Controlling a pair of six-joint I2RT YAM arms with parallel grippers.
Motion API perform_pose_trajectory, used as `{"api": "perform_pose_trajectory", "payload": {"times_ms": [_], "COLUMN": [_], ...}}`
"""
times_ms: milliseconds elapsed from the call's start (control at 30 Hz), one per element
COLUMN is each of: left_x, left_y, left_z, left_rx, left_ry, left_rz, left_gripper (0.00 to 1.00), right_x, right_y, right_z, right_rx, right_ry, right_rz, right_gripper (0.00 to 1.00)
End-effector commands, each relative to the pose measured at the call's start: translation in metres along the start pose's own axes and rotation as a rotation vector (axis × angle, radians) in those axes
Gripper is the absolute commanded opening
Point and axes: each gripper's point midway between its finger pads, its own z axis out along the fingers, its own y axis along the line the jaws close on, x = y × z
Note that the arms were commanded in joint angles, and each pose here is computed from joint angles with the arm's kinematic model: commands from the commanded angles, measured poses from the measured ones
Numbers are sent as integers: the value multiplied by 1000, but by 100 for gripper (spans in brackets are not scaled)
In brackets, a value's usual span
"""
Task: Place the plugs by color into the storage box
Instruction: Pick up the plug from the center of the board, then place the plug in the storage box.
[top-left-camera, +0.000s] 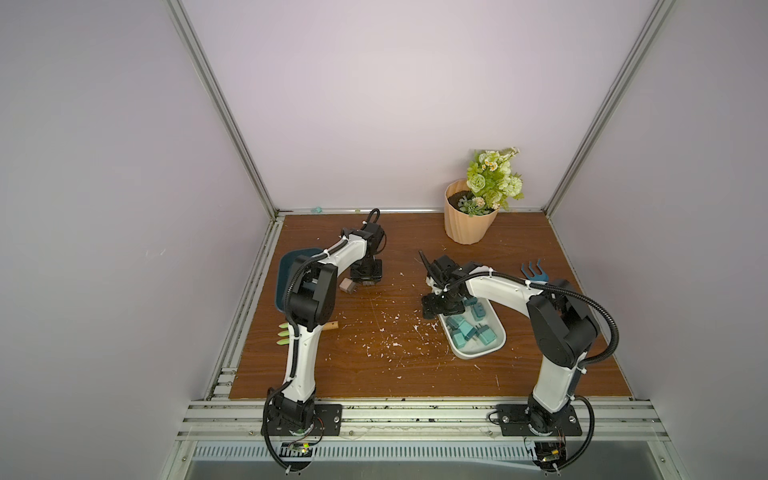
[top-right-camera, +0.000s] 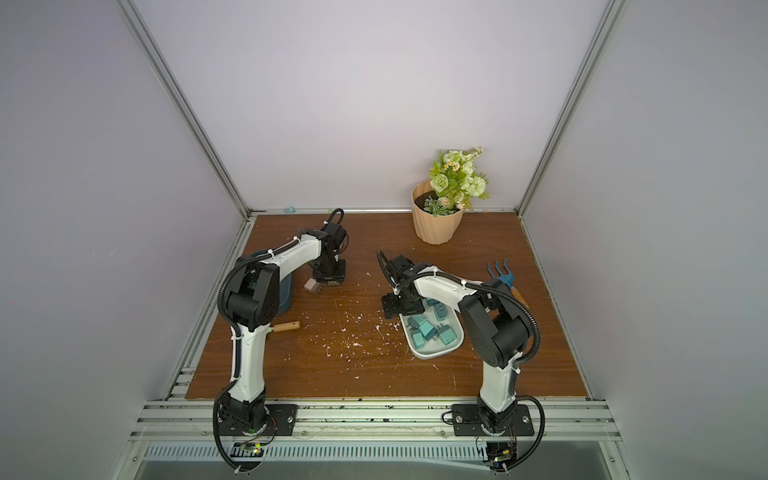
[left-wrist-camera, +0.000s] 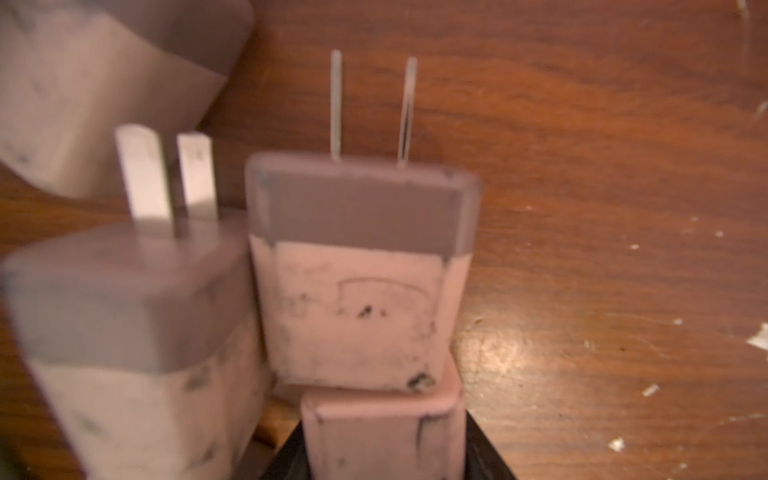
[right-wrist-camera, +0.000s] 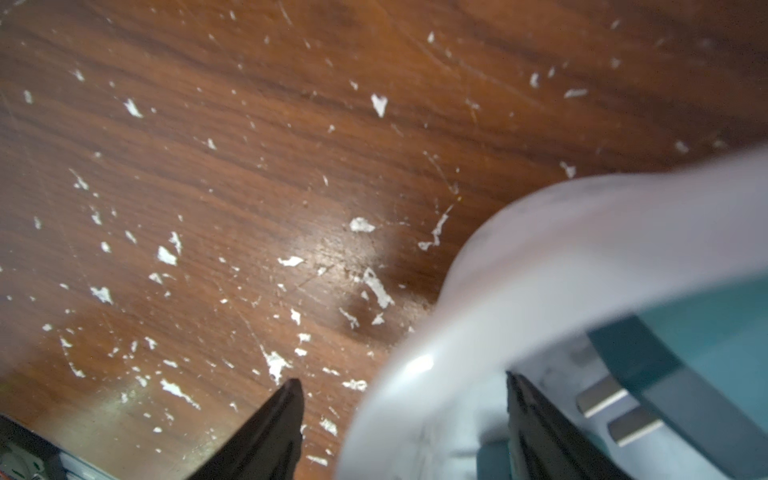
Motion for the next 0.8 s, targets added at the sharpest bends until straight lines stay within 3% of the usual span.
{"api": "perform_pose_trajectory", "payload": {"times_ms": [0,433,600,767], "left_x": [-10,-25,-26,-18], "left_y": [4,31,78,133], "left_z": [-22,-79,-100,-102], "left_rx": [-19,29,-13,-49], "left_ry": [-57,-155,-183,-171], "left_rz": [4,-58,-107,-188], "left_gripper": [46,45,45,45], "right_x": [-4,-5,-5,-5], "right_y": [3,3,3,3], "right_z": [-4,-5,-5,-3], "right_rx": [5,7,5,1], "right_ry": [-14,-21,-23,-20], "right_rz": [-12,-18,-21,-23], "right_gripper": [80,80,80,79]}}
